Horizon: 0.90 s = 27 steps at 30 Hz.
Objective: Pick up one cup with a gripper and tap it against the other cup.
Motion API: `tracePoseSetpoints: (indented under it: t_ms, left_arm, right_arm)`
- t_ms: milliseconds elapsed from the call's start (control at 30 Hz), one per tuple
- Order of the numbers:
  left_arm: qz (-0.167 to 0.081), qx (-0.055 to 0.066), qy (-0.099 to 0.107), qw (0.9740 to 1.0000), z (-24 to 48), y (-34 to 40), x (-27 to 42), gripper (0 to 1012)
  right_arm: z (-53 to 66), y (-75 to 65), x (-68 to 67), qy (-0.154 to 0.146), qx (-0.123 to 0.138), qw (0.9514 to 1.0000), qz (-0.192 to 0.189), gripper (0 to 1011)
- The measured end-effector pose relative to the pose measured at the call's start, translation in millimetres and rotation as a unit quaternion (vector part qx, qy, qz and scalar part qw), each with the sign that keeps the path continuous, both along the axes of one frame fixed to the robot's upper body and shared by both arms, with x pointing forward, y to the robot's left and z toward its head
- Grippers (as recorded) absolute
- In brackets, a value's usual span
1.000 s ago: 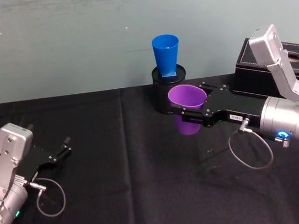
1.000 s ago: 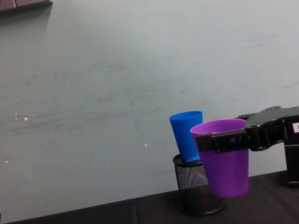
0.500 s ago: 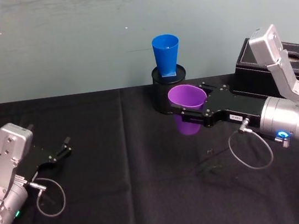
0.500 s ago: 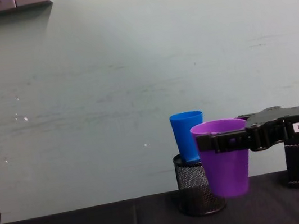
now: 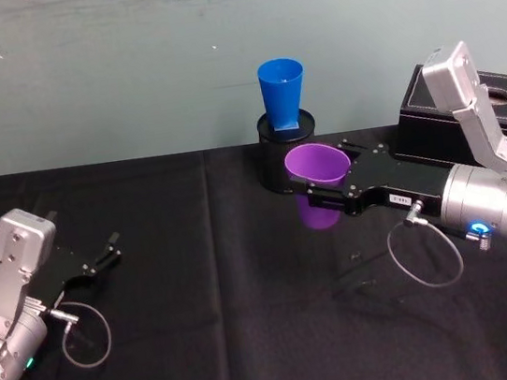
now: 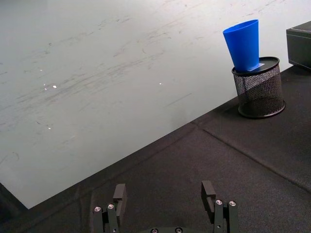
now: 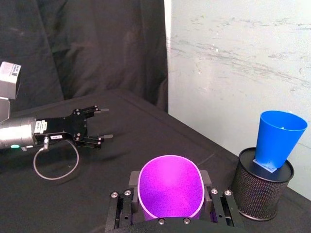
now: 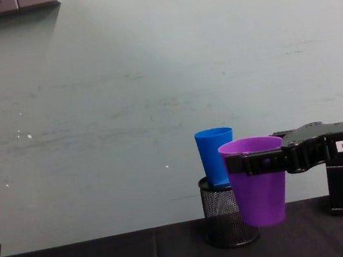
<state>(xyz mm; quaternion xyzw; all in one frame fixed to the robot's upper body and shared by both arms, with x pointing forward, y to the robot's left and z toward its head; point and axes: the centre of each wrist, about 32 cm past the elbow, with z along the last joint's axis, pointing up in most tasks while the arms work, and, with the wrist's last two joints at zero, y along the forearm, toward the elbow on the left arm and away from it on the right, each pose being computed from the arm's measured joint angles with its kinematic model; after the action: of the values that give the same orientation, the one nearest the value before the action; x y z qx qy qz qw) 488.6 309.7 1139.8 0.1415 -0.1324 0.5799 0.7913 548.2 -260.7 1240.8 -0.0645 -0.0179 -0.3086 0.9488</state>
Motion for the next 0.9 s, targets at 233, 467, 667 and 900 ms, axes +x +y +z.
tracePoseSetpoints:
  t_ms: [233, 467, 667, 900]
  left_arm:
    - [0.000, 0.000, 0.000, 1.0000, 0.0, 0.0, 0.0, 1011]
    - [0.000, 0.000, 0.000, 1.0000, 0.0, 0.0, 0.0, 1011]
    - [0.000, 0.000, 0.000, 1.0000, 0.0, 0.0, 0.0, 1011]
    - [0.000, 0.000, 0.000, 1.0000, 0.0, 0.0, 0.0, 1011]
  right_arm:
    - [0.0, 0.0, 0.0, 0.000, 0.000, 1.0000, 0.000, 723]
    - [0.0, 0.0, 0.0, 0.000, 0.000, 1.0000, 0.000, 722]
    - [0.0, 0.0, 0.0, 0.000, 0.000, 1.0000, 0.000, 723]
    - [0.0, 0.0, 0.0, 0.000, 0.000, 1.0000, 0.000, 723]
